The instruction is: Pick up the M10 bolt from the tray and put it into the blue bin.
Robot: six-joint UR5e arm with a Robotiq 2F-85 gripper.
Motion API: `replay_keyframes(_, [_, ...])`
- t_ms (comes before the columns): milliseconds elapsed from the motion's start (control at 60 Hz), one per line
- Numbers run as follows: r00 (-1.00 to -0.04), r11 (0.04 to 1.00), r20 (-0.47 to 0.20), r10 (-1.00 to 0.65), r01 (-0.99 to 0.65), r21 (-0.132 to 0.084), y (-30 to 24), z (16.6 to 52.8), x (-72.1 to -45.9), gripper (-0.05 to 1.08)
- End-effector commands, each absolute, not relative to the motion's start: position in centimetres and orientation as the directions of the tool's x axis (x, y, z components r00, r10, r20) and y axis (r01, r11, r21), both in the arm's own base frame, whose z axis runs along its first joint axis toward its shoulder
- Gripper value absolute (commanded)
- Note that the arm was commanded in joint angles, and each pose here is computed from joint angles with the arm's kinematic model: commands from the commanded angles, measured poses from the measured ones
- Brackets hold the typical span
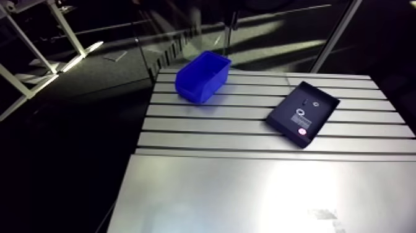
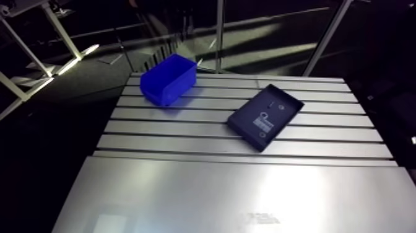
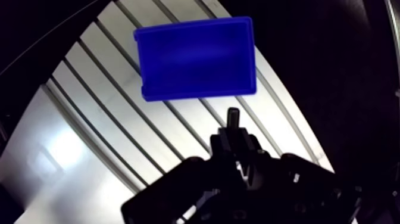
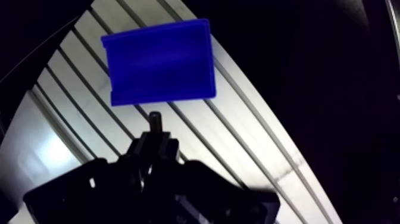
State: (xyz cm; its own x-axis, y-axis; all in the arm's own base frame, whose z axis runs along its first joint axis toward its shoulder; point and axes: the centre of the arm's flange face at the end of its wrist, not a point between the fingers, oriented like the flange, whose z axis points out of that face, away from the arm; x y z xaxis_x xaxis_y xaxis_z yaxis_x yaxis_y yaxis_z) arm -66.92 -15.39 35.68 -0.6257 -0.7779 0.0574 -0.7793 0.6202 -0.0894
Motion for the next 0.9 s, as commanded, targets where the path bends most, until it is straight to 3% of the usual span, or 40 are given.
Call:
replay_keyframes(17, [-0.519, 0.511, 0.041, -0.854, -0.85, -0.127, -20.0, 32.1, -68.9, 1.06])
replay_keyframes(450, [-0.486, 0.487, -0.043, -0.873, -0.866, -0.108, -22.1, 29.2, -68.7, 1.06])
replay_keyframes(733, [-0.475, 0.48, -0.071, -0.877, -0.866, -0.142, -22.7, 26.7, -67.3, 1.06])
replay_keyframes(850, [-0.471, 0.476, -0.071, -0.879, -0.868, -0.141, -23.1, 25.7, -66.9, 1.06])
replay_keyframes(900, [-0.472, 0.476, -0.063, -0.88, -0.87, -0.131, -23.1, 25.2, -66.8, 1.06])
